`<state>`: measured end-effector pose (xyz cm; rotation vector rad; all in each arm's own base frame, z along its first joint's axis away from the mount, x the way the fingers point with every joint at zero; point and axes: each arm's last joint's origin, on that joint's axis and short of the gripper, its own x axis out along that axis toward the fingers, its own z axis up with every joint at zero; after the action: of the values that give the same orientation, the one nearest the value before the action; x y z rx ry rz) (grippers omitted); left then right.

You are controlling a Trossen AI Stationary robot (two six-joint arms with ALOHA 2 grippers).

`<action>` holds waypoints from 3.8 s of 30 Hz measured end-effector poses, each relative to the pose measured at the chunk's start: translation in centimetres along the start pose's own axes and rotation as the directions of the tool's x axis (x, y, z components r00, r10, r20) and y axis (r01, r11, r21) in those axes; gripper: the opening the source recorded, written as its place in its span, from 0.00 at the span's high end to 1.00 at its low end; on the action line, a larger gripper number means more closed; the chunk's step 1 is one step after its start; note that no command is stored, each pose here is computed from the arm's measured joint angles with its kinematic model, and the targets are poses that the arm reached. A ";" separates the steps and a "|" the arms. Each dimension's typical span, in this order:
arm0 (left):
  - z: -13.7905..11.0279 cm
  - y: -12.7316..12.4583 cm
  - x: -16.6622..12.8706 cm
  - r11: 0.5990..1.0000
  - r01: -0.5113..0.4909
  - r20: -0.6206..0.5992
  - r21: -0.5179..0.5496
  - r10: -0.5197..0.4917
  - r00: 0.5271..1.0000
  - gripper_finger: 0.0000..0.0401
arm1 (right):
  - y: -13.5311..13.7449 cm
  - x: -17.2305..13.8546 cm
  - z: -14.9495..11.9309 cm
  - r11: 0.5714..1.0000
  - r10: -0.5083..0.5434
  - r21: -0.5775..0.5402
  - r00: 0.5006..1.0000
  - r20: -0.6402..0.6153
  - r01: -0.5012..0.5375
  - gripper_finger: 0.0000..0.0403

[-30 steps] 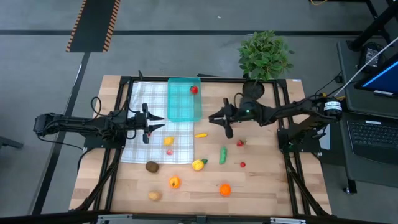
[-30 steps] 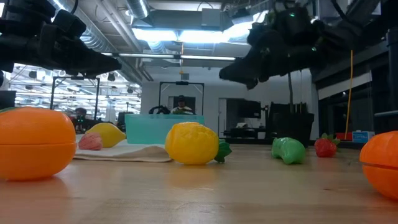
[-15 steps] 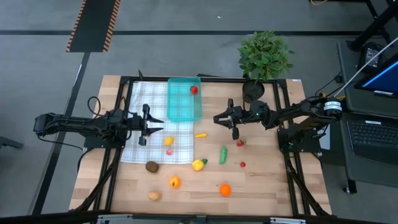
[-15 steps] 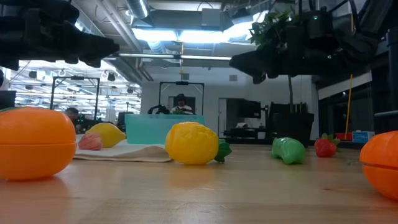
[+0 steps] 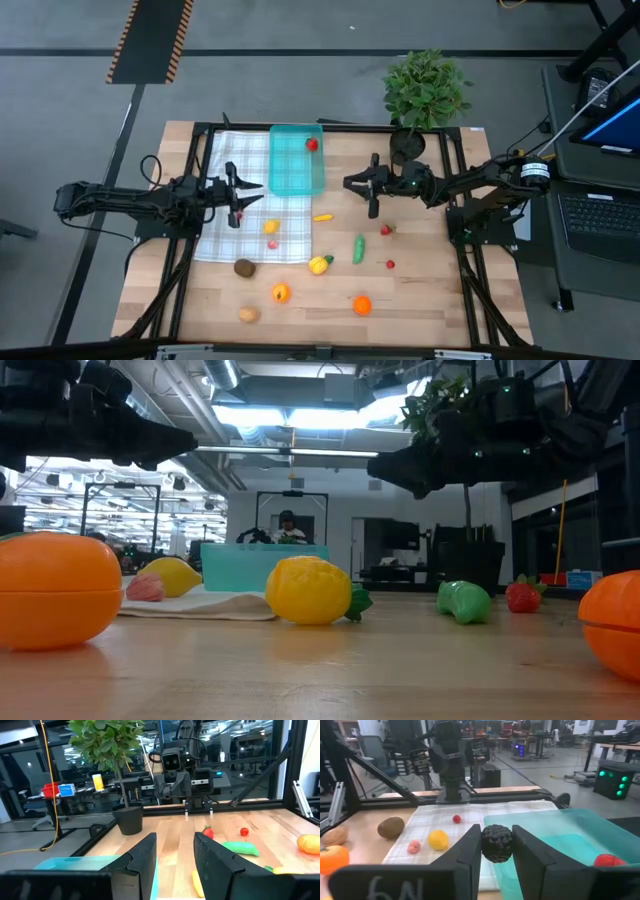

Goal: Pick and placing Produce into tupperware
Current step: Put the blackberry into the blue bin, then put the red strawberry into the blue bin

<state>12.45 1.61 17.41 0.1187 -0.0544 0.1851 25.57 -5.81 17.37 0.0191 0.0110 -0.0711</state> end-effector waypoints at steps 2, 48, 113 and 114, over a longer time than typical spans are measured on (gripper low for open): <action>0.0 0.0 0.0 1.000 0.000 0.000 0.000 0.000 1.000 0.69 | -0.1 0.1 0.0 1.000 -0.003 0.001 1.000 -0.003 0.003 0.77; -1.1 -0.1 -0.1 1.000 0.013 -0.118 0.003 -0.013 0.993 0.69 | -10.6 15.8 4.6 0.983 -0.161 -0.032 0.759 -0.631 0.182 0.77; -1.1 -0.1 -0.1 1.000 0.012 -0.119 0.006 -0.012 0.993 0.69 | -6.9 7.3 5.2 0.997 -0.058 -0.074 0.939 -0.339 0.034 0.54; -1.1 -0.1 -0.1 1.000 0.012 -0.119 0.005 -0.012 0.993 0.69 | -6.6 6.3 5.5 0.996 -0.061 -0.082 0.949 -0.308 0.038 0.54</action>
<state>12.45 1.62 16.26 0.1135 0.0652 0.1801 31.49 -12.92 22.66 -0.0457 0.3299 -0.1174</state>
